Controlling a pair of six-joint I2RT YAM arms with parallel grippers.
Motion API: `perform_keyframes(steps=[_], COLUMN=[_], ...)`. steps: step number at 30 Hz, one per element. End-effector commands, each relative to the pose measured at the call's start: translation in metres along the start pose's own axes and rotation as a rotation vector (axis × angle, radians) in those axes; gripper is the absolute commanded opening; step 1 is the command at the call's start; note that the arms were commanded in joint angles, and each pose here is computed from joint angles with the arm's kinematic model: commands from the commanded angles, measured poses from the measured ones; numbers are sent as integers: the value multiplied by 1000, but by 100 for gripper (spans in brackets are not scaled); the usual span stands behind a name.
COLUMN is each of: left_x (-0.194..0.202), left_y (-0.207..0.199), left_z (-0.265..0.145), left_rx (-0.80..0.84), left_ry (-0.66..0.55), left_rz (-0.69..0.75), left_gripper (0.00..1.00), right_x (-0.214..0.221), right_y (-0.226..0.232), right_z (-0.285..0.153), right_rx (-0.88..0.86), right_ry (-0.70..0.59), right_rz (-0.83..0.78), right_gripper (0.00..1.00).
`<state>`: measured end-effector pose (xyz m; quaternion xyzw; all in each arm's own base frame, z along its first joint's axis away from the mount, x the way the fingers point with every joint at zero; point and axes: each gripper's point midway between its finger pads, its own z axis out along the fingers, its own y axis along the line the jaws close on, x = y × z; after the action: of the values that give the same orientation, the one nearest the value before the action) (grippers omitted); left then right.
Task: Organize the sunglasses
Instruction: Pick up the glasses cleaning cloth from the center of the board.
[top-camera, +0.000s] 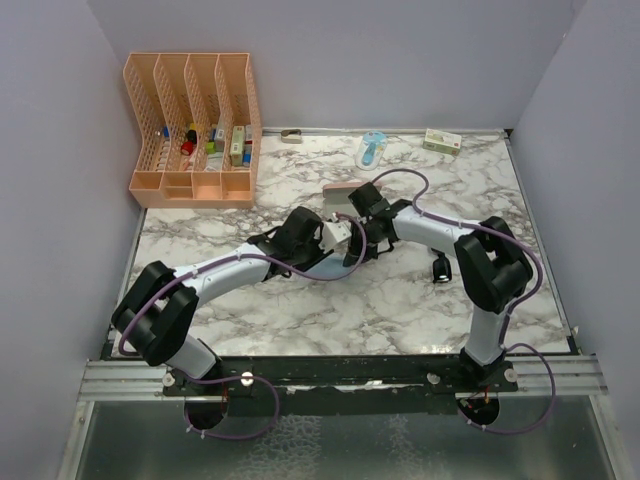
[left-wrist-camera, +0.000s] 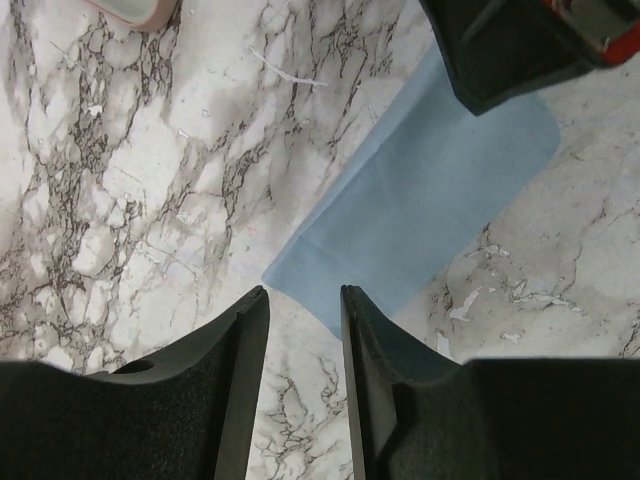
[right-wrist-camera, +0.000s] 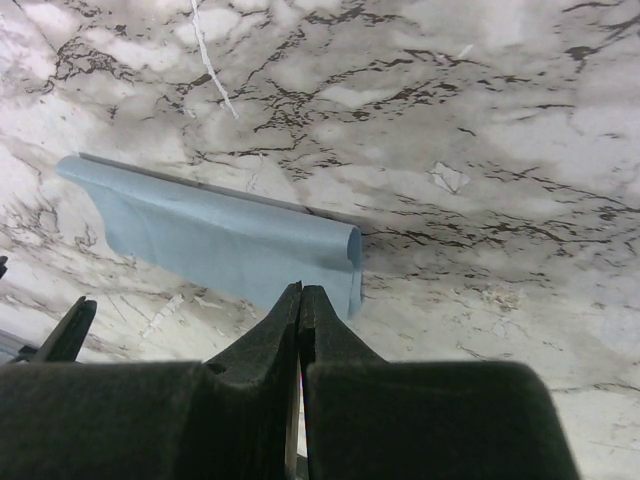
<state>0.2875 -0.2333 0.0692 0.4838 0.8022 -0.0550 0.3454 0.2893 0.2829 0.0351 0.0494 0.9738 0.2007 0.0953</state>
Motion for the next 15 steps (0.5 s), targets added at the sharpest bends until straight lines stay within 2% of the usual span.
perform_keyframes(steps=[1, 9, 15], left_x=[-15, -17, -14], left_y=[7, 11, 10], left_z=[-2, -3, -3], left_rx=[-34, -47, -42], left_ry=[-27, -26, -21], left_rz=[-21, -26, -31], left_gripper=[37, 37, 37], right_x=[4, 4, -3], right_y=[4, -8, -9], right_z=[12, 28, 19], right_rx=[-14, 57, 89], right_ry=[23, 48, 10], right_rz=[-27, -5, 12], right_gripper=[1, 1, 1])
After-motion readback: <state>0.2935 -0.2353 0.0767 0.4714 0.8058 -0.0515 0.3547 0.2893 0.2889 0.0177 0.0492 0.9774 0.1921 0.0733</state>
